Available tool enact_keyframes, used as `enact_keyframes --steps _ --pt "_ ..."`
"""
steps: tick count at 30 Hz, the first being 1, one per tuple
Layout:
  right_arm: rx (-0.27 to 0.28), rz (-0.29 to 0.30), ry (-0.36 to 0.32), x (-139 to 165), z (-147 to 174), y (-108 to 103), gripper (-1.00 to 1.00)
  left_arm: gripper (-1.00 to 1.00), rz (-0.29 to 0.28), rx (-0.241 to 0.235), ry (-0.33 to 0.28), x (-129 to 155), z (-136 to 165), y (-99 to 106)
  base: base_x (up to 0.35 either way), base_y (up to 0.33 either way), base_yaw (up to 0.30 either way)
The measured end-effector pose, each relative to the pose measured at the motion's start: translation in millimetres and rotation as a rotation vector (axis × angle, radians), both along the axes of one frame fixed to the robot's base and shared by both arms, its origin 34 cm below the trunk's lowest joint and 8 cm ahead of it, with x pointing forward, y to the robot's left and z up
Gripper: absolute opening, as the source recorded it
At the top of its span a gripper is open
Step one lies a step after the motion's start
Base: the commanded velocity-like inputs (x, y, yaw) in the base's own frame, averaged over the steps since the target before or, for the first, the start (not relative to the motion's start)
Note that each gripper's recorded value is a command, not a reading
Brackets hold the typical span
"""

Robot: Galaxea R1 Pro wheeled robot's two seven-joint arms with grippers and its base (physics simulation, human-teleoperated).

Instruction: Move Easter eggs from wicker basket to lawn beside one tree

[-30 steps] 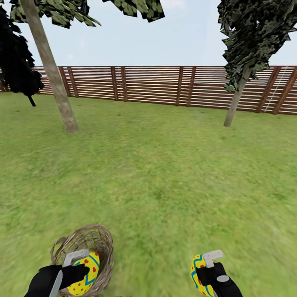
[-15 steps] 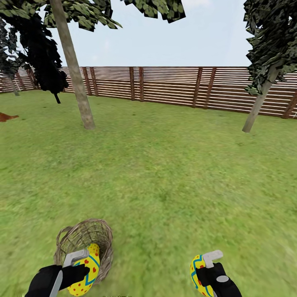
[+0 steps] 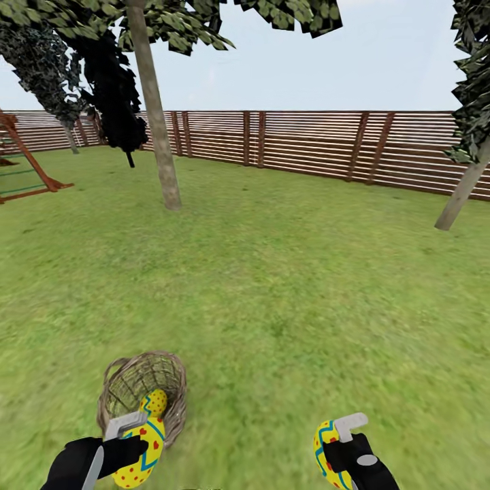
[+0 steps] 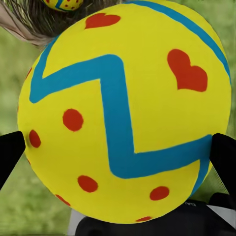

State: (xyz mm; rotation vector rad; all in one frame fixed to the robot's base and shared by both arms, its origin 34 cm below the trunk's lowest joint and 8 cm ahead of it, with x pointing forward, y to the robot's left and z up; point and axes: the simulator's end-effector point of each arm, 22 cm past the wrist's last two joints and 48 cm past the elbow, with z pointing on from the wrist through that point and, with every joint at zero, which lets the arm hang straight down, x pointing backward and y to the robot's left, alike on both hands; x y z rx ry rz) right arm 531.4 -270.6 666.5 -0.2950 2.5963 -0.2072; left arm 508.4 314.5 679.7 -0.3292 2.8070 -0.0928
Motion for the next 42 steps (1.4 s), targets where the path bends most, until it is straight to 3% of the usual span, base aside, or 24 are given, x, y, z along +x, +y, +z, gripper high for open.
enact_keyframes --steps 26,35,39,42 --pt "0.002 -0.005 0.0 -4 26 -1 -1.0 -1.0 -0.002 -0.026 0.002 -5 25 -9 0.0 -0.311 0.25" --pt "-0.002 -0.002 -0.003 -3 27 -2 -1.0 -1.0 -0.007 -0.044 -0.004 -5 24 -15 0.221 -0.263 0.153" --pt "-0.002 -0.002 -0.008 -2 28 -2 -1.0 -1.0 -0.03 -0.11 -0.023 -1 28 -29 0.268 -0.226 0.006" --pt "-0.002 -0.003 -0.01 -1 29 -2 -1.0 -1.0 -0.033 -0.117 -0.028 0 29 -30 0.27 -0.22 0.0"
